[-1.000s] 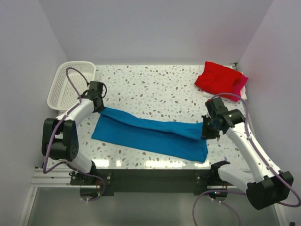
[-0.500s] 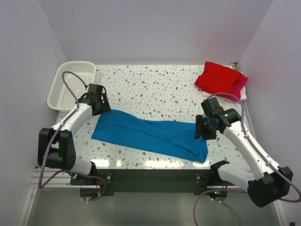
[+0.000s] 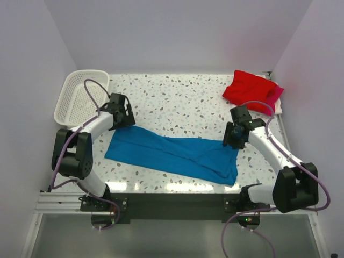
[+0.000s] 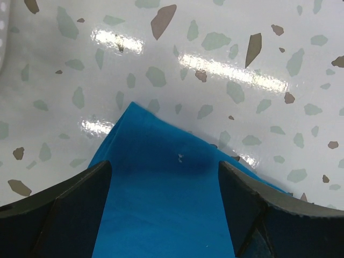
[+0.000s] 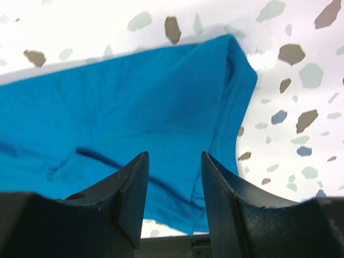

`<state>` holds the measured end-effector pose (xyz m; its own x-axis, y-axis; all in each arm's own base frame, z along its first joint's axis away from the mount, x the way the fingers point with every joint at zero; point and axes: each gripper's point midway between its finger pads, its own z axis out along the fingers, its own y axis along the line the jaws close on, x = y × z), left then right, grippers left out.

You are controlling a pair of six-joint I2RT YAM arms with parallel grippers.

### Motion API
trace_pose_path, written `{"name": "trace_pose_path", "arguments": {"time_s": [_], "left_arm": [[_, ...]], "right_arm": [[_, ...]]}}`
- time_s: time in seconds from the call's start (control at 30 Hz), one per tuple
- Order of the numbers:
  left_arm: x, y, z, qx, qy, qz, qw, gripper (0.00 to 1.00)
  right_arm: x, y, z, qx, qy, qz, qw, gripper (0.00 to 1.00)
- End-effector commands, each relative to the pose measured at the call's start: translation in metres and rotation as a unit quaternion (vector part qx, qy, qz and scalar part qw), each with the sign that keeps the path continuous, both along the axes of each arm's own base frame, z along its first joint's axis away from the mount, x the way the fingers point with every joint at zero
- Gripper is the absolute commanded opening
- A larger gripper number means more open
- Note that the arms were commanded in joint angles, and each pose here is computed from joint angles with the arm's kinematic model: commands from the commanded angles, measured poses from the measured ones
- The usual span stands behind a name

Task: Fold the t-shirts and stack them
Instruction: Fold the tshirt

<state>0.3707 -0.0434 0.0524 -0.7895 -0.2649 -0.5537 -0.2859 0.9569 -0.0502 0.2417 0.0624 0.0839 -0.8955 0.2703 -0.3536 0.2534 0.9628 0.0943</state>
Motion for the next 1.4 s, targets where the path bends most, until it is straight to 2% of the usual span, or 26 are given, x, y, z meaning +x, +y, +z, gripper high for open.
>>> {"name": "trace_pose_path", "arguments": {"time_s": [0.0,0.27,0.53,0.8,1.03,1.2,1.37], "left_arm": [[0.009,-0.010,-0.003,-0.028,-0.021,-0.005,0.999,0.85],[-0.002,-0.013,-0.026,-0.038,0.004,-0.008,0.999,0.85],[-0.007,-0.013,-0.041,-0.035,0.018,-0.010,0.999,0.85],[-0.011,-0.011,-0.045,-0.029,0.025,-0.009,0.999,0.85],[-0.013,-0.009,-0.046,-0.025,0.029,-0.011,0.999,0.85],[-0.020,-0.005,-0.049,-0.018,0.033,-0.009,0.999,0.85],[-0.029,0.004,-0.057,-0.009,0.044,-0.001,0.999,0.85]], "right_arm": [[0.022,-0.009,-0.009,-0.007,-0.026,-0.011,1.000,0.47],[0.038,-0.026,-0.036,-0.026,-0.003,-0.030,0.999,0.45],[0.030,-0.038,-0.047,-0.036,0.016,-0.039,0.998,0.47],[0.022,-0.037,-0.063,-0.016,0.026,-0.046,0.998,0.46],[0.029,-0.040,-0.065,-0.018,0.020,-0.057,0.998,0.30],[0.032,-0.048,-0.058,-0.035,0.018,-0.056,0.998,0.27],[0.032,-0.061,-0.055,-0.048,0.020,-0.067,0.996,0.04]]}}
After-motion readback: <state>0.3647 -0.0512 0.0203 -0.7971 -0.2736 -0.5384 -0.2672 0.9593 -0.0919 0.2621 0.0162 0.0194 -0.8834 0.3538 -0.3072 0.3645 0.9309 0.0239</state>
